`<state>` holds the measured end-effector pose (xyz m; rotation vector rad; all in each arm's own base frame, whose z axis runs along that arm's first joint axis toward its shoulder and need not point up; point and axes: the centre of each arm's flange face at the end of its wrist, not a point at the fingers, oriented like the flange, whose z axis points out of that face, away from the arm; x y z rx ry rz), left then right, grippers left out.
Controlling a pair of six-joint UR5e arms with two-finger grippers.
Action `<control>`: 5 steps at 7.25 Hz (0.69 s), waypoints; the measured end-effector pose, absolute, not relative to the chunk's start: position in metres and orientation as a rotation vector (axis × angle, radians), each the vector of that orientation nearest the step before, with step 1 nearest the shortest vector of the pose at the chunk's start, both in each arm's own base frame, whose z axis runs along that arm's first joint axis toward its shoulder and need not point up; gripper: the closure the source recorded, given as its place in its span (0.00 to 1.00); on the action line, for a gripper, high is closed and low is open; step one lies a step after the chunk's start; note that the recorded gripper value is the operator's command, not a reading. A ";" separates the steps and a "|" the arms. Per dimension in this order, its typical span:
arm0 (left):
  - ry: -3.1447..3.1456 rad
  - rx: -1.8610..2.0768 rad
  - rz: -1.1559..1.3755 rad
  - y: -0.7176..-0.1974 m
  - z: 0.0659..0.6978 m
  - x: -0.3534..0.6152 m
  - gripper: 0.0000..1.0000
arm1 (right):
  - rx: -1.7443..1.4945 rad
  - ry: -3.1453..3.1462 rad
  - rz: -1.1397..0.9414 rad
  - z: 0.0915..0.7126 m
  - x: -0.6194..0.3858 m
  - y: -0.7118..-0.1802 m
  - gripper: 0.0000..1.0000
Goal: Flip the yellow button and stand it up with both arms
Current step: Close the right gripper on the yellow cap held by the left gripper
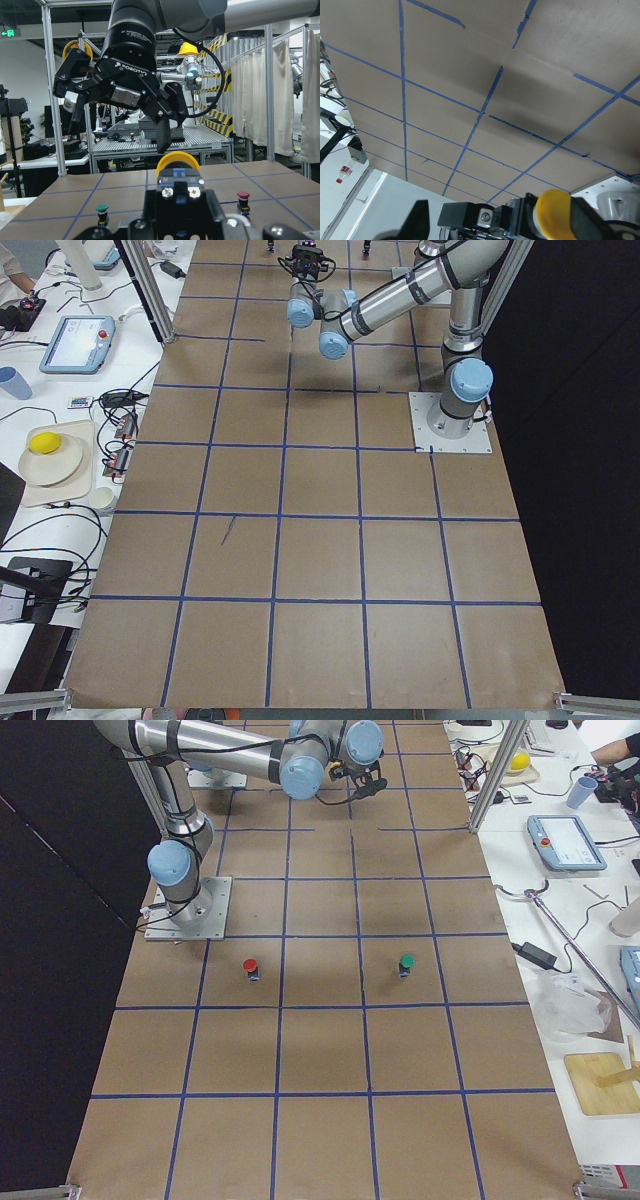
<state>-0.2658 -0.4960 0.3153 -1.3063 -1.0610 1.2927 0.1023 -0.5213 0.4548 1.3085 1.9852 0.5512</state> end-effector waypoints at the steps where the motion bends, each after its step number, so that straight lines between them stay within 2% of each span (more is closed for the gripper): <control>1: -1.051 -1.317 1.304 -0.496 0.317 -0.266 0.95 | 1.318 1.987 0.563 0.452 0.102 -0.520 0.01; 5: -1.011 -1.305 1.349 -0.507 0.330 -0.265 0.93 | 1.348 1.972 0.630 0.443 0.106 -0.510 0.02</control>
